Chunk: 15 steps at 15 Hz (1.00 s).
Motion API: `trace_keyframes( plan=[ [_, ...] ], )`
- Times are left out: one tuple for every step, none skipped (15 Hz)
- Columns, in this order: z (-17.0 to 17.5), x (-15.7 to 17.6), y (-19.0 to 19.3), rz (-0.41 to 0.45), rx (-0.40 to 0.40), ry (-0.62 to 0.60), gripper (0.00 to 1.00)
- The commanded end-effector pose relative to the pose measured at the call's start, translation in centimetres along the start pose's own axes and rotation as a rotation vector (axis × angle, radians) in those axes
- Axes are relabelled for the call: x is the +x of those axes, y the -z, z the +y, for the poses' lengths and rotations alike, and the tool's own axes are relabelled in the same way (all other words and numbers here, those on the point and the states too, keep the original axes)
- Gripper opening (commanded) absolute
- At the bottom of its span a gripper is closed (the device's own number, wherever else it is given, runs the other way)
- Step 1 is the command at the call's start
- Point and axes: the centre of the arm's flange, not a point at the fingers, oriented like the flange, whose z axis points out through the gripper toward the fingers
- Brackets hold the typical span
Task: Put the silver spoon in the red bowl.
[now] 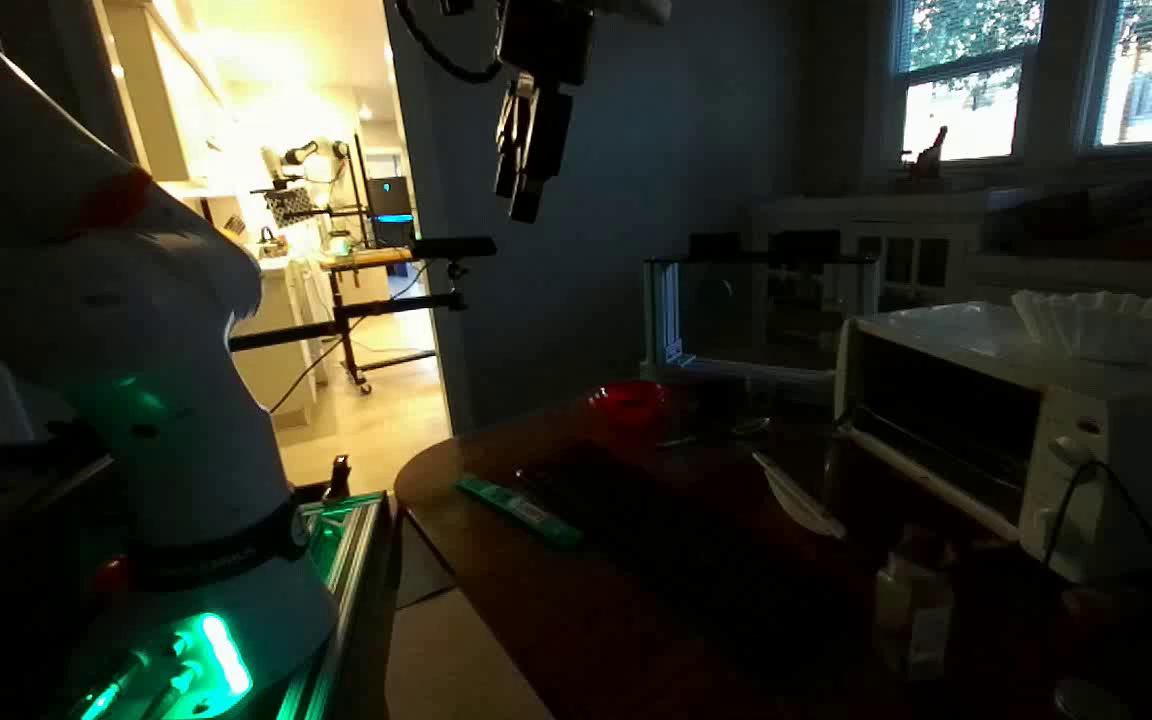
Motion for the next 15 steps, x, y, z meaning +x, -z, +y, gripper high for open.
trace_keyframes(
  plan=[
    [0.0, 0.0, 0.0, 0.0, 0.0, 0.0, 1.0],
    [0.0, 0.0, 0.0, 0.0, 0.0, 0.0, 1.0],
    [0.0, 0.0, 0.0, 0.0, 0.0, 0.0, 1.0],
    [0.0, 0.0, 0.0, 0.0, 0.0, 0.0, 1.0],
    [0.0, 0.0, 0.0, 0.0, 0.0, 0.0, 1.0],
    [0.0, 0.0, 0.0, 0.0, 0.0, 0.0, 1.0],
    [0.0, 0.0, 0.0, 0.0, 0.0, 0.0, 1.0],
    [0.0, 0.0, 0.0, 0.0, 0.0, 0.0, 1.0],
    [-0.8, 0.8, -0.8, 0.01, -0.018, 0.004, 1.0],
    [-1.4, 1.4, -1.3, 0.017, -0.032, 0.0, 1.0],
    [-2.4, 2.3, -2.1, 0.031, -0.042, 0.007, 1.0],
    [-3.3, 3.0, -2.7, 0.049, -0.058, 0.005, 1.0],
    [-4.5, 4.0, -3.5, 0.062, -0.065, 0.004, 1.0],
    [-5.7, 4.9, -4.3, 0.072, -0.075, 0.007, 1.0],
    [-7.0, 5.9, -5.2, 0.09, -0.086, 0.007, 1.0]
  ],
)
